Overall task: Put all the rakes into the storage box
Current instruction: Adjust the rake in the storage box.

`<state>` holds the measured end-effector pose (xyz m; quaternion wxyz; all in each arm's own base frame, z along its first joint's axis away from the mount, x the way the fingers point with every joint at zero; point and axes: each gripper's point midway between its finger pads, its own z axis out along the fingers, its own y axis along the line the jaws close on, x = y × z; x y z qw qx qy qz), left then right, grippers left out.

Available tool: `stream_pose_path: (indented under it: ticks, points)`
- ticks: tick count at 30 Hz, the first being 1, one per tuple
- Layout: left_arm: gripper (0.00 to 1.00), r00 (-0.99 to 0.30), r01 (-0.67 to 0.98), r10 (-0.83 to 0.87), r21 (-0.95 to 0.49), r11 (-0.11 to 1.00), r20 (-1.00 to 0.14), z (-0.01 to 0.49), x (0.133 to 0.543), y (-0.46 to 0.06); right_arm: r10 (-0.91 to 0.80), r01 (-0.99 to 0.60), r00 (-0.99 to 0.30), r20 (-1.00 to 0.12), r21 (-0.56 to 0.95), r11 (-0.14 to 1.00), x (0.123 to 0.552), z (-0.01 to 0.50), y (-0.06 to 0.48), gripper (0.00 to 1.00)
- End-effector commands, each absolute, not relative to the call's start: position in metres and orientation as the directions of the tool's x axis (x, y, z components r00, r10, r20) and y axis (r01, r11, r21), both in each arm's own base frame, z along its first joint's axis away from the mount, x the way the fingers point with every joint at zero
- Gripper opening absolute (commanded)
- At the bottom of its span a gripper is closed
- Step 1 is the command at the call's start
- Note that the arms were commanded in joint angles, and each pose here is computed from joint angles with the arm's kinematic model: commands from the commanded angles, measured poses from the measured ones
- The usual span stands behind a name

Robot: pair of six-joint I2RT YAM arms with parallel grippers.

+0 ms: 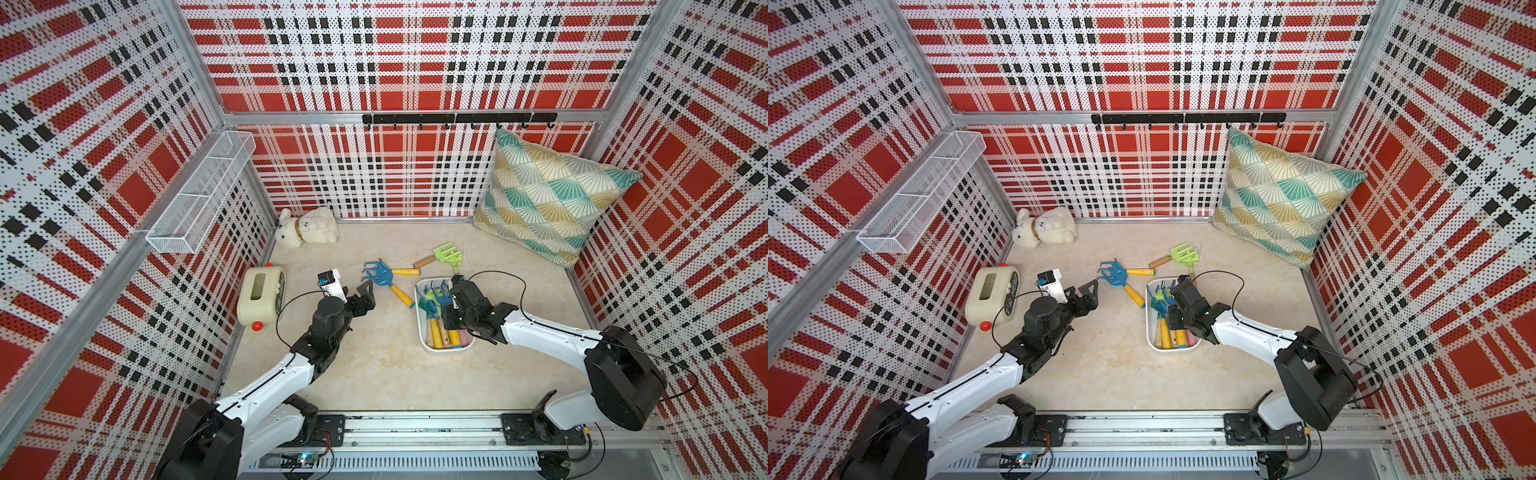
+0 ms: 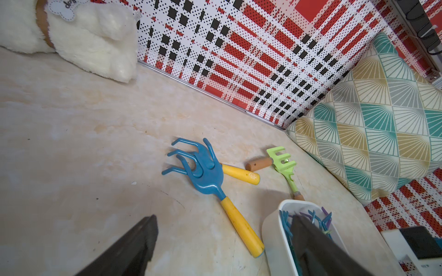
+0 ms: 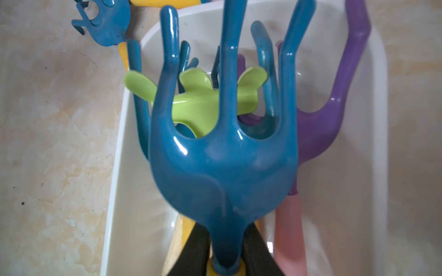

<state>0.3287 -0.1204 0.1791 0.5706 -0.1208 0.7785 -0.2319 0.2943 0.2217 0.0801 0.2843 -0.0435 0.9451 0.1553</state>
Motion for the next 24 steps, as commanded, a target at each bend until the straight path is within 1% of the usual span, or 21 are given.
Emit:
stream_pose_path:
  ticks: [1,6,11,15,18,20,21,22,24]
  points:
    - [0.93,-0.282,0.077,-0.45,-0.487,0.87,-0.847,0.185,0.329,-0.113,0.04,-0.152,-0.792,-0.609,0.261,0.953,0.298,0.106,0.215,0.24]
    - [0.93,-0.273,0.066,-0.451,-0.484,0.873,-0.85,0.185,0.328,-0.11,0.036,-0.215,-0.786,-0.617,0.328,0.92,0.287,0.127,0.223,0.23]
    - [0.93,-0.271,0.066,-0.452,-0.485,0.872,-0.85,0.185,0.328,-0.109,0.047,-0.193,-0.771,-0.636,0.303,0.933,0.284,0.133,0.211,0.23]
    - [0.93,-0.273,0.065,-0.449,-0.482,0.874,-0.851,0.184,0.328,-0.109,0.028,-0.169,-0.793,-0.609,0.264,0.95,0.285,0.11,0.206,0.22]
    - [0.93,-0.276,0.065,-0.445,-0.479,0.876,-0.852,0.183,0.328,-0.11,0.0,-0.137,-0.835,-0.55,0.208,0.969,0.284,0.083,0.203,0.21]
    - [0.93,-0.271,0.055,-0.444,-0.474,0.879,-0.854,0.182,0.328,-0.107,-0.035,-0.143,-0.86,-0.508,0.174,0.974,0.282,0.07,0.204,0.2]
    - [0.93,-0.272,0.054,-0.444,-0.475,0.879,-0.854,0.182,0.329,-0.107,-0.047,-0.145,-0.861,-0.507,0.157,0.977,0.281,0.067,0.204,0.21]
    - [0.93,-0.277,0.062,-0.444,-0.476,0.877,-0.852,0.182,0.328,-0.109,-0.057,-0.149,-0.859,-0.509,0.142,0.979,0.28,0.066,0.204,0.22]
    - [0.93,-0.28,0.068,-0.442,-0.477,0.876,-0.852,0.182,0.328,-0.111,-0.064,-0.154,-0.856,-0.512,0.136,0.979,0.28,0.066,0.204,0.3]
